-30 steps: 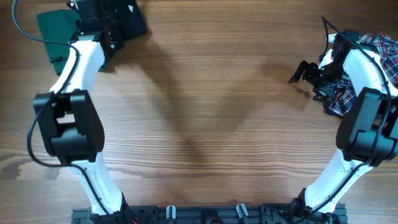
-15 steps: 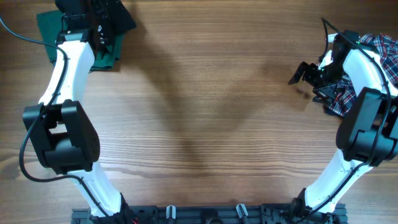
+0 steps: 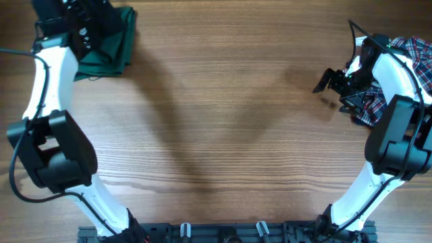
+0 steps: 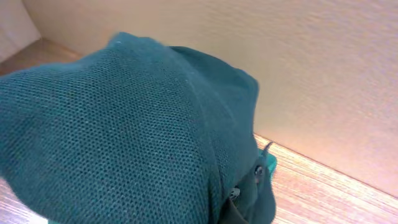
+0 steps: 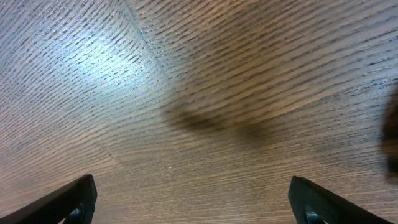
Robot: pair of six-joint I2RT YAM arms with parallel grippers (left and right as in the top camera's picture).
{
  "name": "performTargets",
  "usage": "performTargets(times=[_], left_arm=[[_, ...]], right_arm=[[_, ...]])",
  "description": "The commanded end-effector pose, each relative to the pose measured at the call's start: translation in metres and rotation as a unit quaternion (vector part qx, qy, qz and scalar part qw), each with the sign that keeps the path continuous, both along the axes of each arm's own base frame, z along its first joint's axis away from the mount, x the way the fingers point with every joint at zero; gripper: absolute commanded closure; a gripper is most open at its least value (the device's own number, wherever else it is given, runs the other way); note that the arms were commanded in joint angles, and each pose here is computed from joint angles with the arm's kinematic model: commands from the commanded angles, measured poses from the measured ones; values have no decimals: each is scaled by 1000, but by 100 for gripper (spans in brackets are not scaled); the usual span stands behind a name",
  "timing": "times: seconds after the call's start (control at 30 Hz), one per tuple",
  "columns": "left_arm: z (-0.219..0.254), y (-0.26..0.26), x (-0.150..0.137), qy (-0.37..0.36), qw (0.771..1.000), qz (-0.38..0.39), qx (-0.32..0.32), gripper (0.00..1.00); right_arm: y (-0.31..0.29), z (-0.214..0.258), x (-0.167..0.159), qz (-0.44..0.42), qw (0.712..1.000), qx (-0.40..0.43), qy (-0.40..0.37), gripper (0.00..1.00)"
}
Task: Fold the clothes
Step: 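Place the black bundle onto the green cloth with the left gripper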
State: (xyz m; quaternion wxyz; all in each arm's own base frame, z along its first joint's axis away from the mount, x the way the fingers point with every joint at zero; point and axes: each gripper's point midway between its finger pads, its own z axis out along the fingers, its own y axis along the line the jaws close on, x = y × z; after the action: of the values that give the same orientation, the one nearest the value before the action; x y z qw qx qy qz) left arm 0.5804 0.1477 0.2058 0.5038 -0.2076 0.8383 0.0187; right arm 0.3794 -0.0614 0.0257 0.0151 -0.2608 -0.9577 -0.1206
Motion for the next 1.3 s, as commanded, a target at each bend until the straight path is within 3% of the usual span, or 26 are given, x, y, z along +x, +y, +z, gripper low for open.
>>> performTargets(times=[0.0,0.07,0.2,0.27,0.6,0.77,0.83,0.9,1.03,1.13,1.27], left_arm=[[5,7,6,-13,999,-33,-18,94],[-6,13,5,-3,999,-28,-21,92],[-25,19,6,12,999,-23,-26,78],[-33,20,7,19,999,-23,-28,64],[-47,42,-3,38,999,-1,-32,54],[-54,65,-17,49,996,46,-62,35],[-55,74,-23,48,993,68,-81,14],[-47,78,-30,43,990,88,-101,3],[-5,69,-37,13,990,87,-107,0],[16,51,-58,9,971,125,-204,0],[-22,29,-92,96,932,178,-300,0]], right_arm=[[-2,-4,2,-3,1000,-1,6,0],[-2,-4,1,-3,1000,0,7,0],[-2,-4,1,-3,1000,0,7,0],[-2,-4,1,-3,1000,0,7,0],[-1,-3,-1,-2,1000,1,10,0],[-1,-3,-1,-2,1000,1,10,0],[-1,-3,-1,-2,1000,0,10,0],[-1,-3,0,-2,1000,0,10,0],[-1,-3,0,-2,1000,0,9,0],[-2,-4,0,-2,1000,0,8,0],[3,-2,2,-2,1000,12,4,0]])
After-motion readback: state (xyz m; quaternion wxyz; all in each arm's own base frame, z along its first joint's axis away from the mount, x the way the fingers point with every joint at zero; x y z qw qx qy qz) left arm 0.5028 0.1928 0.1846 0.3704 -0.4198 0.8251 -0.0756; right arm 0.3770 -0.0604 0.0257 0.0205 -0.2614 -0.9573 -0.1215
